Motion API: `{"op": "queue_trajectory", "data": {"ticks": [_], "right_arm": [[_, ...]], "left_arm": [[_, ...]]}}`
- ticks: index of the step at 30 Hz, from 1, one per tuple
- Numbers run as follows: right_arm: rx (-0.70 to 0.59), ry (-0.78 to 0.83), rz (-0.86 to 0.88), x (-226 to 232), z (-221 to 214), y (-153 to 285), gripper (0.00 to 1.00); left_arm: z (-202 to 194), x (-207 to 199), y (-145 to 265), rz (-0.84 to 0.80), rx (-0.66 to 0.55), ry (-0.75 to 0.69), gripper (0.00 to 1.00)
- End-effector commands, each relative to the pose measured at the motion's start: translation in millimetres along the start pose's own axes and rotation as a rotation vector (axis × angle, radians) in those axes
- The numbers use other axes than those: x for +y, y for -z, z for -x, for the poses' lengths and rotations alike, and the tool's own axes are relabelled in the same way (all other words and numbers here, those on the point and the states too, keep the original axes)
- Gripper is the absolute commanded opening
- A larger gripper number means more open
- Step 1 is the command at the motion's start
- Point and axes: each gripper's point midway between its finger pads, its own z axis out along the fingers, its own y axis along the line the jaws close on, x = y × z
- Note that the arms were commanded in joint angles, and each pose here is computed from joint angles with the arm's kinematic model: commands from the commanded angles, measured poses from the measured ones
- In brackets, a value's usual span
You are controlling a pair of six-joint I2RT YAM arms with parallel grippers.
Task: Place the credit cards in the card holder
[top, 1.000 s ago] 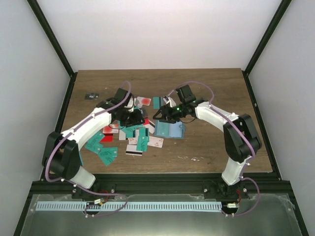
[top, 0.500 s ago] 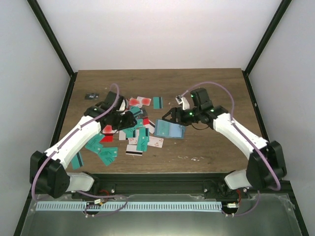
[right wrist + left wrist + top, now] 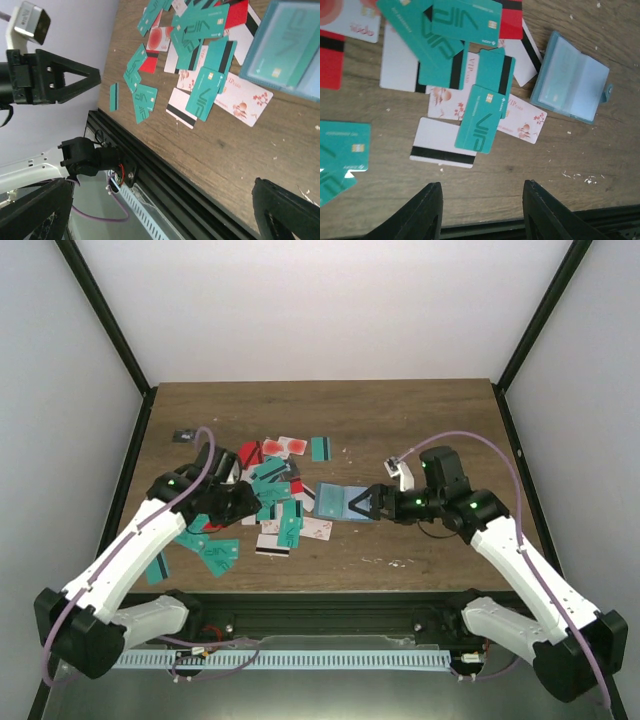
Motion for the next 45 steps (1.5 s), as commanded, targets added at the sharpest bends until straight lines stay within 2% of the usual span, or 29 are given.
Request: {"op": "queue_trajectory", "data": {"ticks": [1, 6, 12, 22, 28, 31, 37, 45], "right_arm": [[0.014, -0.069, -0.024, -7.9, -16.7, 6.6, 1.00], [-0.003, -0.132, -0.089, -33.2, -30.2, 2.6, 1.00], [-0.002, -0.231, -0.076, -54.7, -39.3, -16.7, 1.00], [0.009, -0.264, -0.144, -82.6, -43.1, -32.5, 1.00], [0.004, -0.245, -0.162, -80.0, -39.1, -28.2, 1.00], [0.006, -0.241, -0.170, -79.7, -41.0, -25.5, 1.00], [0.006, -0.225, -0.179, -78.6, -43.7, -21.0, 1.00], [0.029, -0.208, -0.178, -79.7, -40.6, -26.6, 1.00]], "left_arm": [[-20.3, 30.9, 7.1, 0.088, 0.007, 0.052, 0.47], [-33.9, 46.9, -28.9, 0.084, 0.039, 0.044, 0.48], [-24.5, 46.5, -53.7, 0.090, 0.034, -0.019, 0.49], [4.6, 4.6, -114.0, -0.003, 0.109, -0.157, 0.48], [26.3, -17.7, -143.5, 0.039, 0.151, -0.218, 0.47], [27.8, -14.0, -161.1, 0.119, 0.187, -0.244, 0.45], [18.0, -8.0, -182.9, 0.207, 0.222, -0.288, 0.41], [-24.7, 5.9, -187.9, 0.275, 0.273, -0.330, 0.38]]}}
